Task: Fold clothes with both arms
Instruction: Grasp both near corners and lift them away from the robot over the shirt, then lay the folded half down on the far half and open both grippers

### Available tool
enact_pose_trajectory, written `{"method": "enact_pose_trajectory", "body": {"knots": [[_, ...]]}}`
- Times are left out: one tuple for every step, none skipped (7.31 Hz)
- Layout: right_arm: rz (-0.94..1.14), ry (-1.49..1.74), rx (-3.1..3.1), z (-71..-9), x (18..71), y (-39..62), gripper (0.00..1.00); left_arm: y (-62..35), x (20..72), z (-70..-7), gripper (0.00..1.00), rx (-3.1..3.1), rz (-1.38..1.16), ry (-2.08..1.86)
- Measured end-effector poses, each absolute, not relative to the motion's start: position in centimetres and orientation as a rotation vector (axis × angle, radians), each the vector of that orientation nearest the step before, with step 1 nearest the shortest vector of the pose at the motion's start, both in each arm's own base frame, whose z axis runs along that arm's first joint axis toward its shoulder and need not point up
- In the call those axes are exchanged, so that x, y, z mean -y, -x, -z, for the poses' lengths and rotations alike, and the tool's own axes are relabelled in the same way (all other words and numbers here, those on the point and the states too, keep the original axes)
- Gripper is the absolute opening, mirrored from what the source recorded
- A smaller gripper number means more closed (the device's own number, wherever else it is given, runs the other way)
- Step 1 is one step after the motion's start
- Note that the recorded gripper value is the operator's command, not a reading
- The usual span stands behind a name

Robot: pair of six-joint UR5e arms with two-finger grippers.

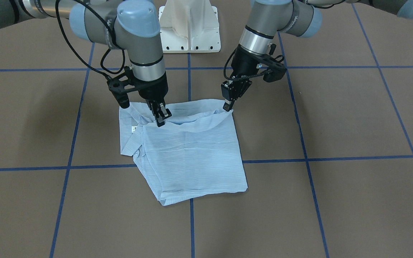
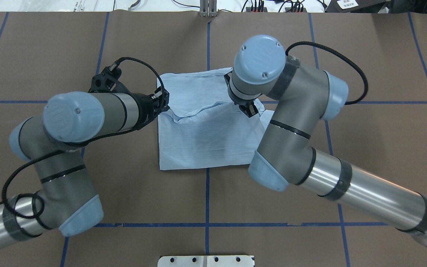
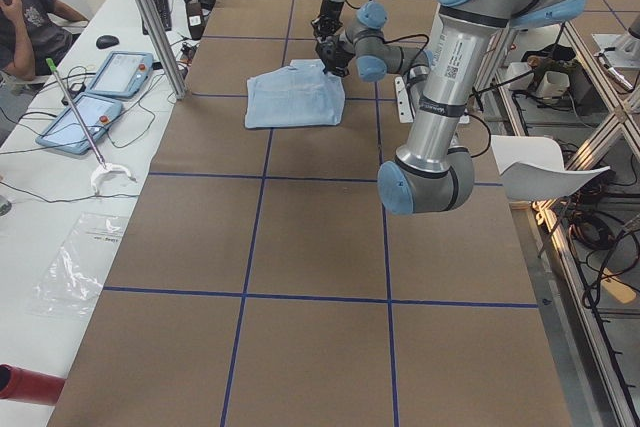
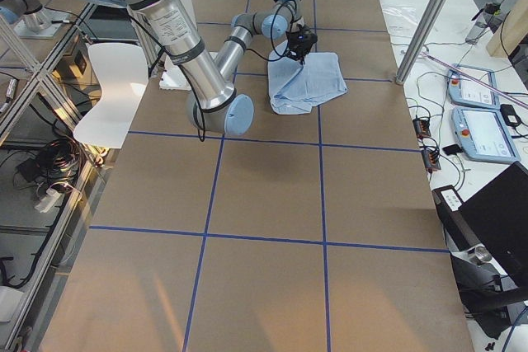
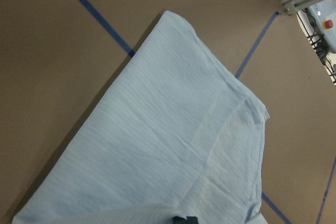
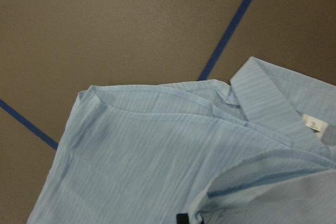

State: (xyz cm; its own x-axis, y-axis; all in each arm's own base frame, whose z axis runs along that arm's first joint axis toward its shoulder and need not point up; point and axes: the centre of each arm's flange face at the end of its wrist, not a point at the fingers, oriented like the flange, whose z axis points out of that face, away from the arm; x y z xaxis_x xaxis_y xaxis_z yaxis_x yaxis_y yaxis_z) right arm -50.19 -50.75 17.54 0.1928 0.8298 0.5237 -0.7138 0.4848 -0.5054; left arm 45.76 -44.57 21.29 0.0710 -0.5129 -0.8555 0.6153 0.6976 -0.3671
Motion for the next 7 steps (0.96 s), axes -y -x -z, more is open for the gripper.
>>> {"method": "enact_pose_trajectory", "body": {"knots": [[-1.082,0.146,0.833,-18.4,53.9,51.4,0.0,-46.7,48.1,-22.7,0.0,-1.23,0.866,-0.131],[-1.074,0.132,0.825,-18.9,56.9,52.8,0.0,-47.2,51.5,-23.7,0.0,-1.224,0.879,-0.159],[-1.07,0.122,0.823,-19.5,59.4,53.9,0.0,-47.5,54.8,-24.7,0.0,-1.214,0.883,-0.185],[-1.063,0.113,0.823,-20.2,61.2,54.6,0.0,-47.8,57.5,-26.1,0.0,-1.21,0.885,-0.209],[-1.052,0.104,0.818,-20.5,62.3,55.2,0.2,-47.9,59.3,-27.2,0.15,-1.207,0.883,-0.229],[-1.037,0.095,0.816,-20.6,63.0,55.5,0.99,-47.9,60.5,-28.1,0.44,-1.196,0.879,-0.244],[-1.01,0.082,0.816,-20.8,63.4,55.9,1.0,-48.2,61.2,-29.2,0.47,-1.18,0.867,-0.256]]}}
